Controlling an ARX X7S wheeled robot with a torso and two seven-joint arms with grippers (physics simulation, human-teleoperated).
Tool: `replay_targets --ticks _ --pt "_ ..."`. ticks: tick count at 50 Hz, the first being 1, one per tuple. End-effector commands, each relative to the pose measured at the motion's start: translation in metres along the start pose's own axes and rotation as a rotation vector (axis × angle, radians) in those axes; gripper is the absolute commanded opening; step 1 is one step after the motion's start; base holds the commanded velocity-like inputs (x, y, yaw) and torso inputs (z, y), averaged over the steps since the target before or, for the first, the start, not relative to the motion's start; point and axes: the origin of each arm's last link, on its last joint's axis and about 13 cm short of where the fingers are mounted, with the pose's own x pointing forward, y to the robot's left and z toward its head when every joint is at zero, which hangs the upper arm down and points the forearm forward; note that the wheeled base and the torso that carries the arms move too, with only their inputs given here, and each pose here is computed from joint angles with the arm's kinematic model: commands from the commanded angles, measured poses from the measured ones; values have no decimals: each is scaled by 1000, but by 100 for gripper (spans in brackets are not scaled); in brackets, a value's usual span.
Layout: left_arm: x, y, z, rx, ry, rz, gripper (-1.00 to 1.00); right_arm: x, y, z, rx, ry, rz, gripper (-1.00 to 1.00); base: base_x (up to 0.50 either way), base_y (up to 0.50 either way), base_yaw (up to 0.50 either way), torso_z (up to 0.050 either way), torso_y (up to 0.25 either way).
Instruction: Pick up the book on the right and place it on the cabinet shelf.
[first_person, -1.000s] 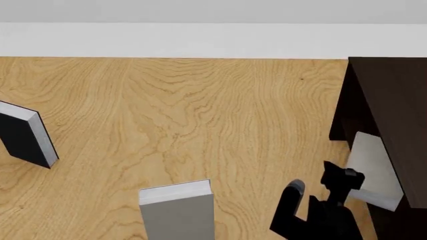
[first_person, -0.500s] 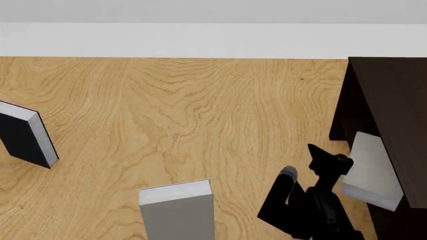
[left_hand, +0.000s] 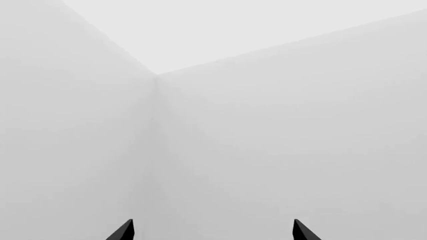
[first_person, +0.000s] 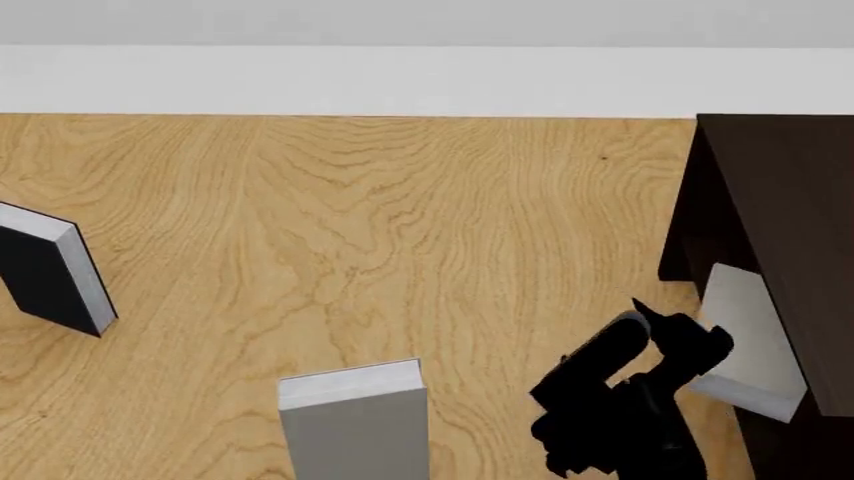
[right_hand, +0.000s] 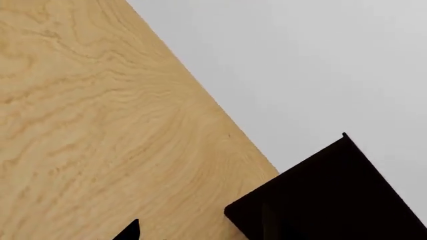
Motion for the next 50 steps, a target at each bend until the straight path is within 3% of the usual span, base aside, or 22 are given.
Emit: replay_targets --ticks 1,27,41,50 --pt "-1 -1 -1 -2 3 0 100 -8 1 -4 135 12 -4 100 0 0 0 0 0" --pt "-3 1 -3 -2 7 5 100 -19 12 0 206 -15 11 100 0 0 0 0 0" --pt "-3 0 -3 -2 8 5 100 -15 18 7 317 -17 18 100 0 0 0 0 0" --pt "-2 0 -2 -2 7 4 100 1 20 5 402 38 -48 100 0 0 0 0 0"
